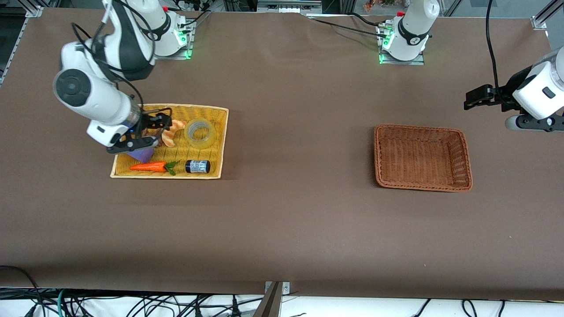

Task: Transfer tape with both arms
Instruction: 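Reach the right gripper down to the tape roll and grasp it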

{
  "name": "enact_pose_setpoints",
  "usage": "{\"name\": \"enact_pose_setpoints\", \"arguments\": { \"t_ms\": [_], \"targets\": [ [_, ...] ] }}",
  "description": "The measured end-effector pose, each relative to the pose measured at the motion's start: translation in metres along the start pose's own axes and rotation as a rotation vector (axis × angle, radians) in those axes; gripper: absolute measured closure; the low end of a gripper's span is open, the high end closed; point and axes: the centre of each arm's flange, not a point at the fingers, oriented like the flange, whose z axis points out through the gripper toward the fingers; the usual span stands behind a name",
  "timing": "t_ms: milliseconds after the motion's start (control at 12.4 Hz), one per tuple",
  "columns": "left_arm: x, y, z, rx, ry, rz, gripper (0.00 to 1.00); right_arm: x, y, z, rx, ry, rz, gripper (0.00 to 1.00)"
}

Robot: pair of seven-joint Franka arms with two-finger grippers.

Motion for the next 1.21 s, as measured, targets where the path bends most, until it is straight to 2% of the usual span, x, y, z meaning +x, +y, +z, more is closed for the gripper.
{"name": "enact_pose_setpoints", "arguments": {
  "t_ms": [482,884,1045,1126,1206],
  "targets": [
    [0.002,0.000,0.003,0.000,-0.005,0.001,0.00,-0.038,-0.029,0.109,0.012,0.086,0.038,0.00],
    [0.003,0.001,0.004,0.000,-0.008,0.001,0.00,-0.049,-0.036,0.155,0.022,0.095,0.043,0.00],
    [0.003,0.003,0.004,-0.008,-0.008,0.005,0.00,-0.050,-0.037,0.162,0.025,0.095,0.043,0.04],
    [0.003,0.004,0.004,-0.022,-0.008,0.007,0.00,-0.049,-0.037,0.164,0.025,0.094,0.043,0.13],
    [0.003,0.005,0.004,-0.025,-0.009,0.007,0.00,-0.049,-0.037,0.166,0.026,0.095,0.043,0.26]
  ]
}}
